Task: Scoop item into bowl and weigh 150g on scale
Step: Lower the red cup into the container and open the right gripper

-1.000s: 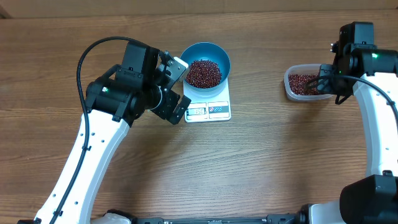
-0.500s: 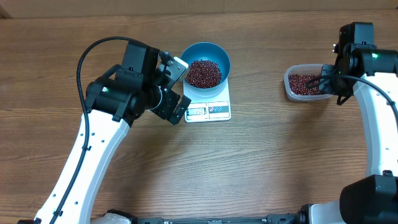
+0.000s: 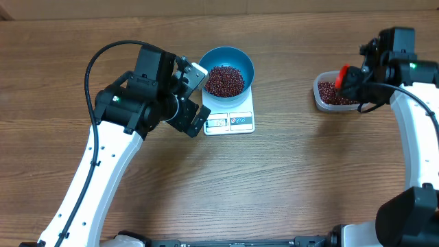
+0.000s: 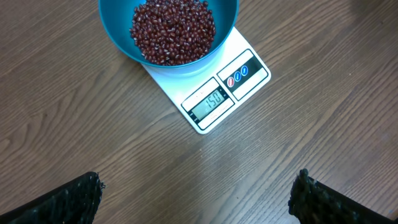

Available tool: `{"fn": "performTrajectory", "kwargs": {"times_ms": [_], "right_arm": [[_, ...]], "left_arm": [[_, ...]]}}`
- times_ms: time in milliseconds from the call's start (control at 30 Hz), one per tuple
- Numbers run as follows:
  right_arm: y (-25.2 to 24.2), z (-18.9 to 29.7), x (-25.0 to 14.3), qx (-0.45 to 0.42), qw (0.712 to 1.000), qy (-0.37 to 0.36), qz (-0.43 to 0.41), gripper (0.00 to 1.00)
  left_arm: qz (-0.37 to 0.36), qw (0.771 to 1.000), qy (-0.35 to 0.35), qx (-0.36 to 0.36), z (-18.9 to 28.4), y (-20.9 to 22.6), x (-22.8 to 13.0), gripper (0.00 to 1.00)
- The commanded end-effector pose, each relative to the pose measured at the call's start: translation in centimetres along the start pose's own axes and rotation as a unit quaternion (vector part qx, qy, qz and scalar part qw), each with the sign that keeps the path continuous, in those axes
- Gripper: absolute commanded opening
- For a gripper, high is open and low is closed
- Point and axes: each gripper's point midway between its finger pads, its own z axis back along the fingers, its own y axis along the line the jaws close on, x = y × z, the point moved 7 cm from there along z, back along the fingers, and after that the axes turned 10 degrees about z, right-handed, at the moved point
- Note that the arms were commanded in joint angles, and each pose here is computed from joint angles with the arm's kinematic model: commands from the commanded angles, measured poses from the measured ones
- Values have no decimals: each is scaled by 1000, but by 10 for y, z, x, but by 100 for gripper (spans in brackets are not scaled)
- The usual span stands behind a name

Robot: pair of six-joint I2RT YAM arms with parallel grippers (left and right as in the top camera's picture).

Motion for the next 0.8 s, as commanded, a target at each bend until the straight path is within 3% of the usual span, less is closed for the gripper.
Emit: {"fn": "performTrajectory", "kwargs": {"times_ms": [0,267,500,767], "right_arm": [[-8,-18,-13,45,995,15,-87,4],[-29,-40,-34,62,984,39,-164,4],[-32,-40,-45,58,981,65,-176,54],[-33,-40,-47,48,981,68,-176,54]], "left_arm": [[-18,1000,-11,-8,6,-5,4,100],[-18,1000,-11,-8,6,-5,4,100],[-18,1000,-11,-8,6,-5,4,100],[-18,1000,-11,-8,6,-5,4,100]]}}
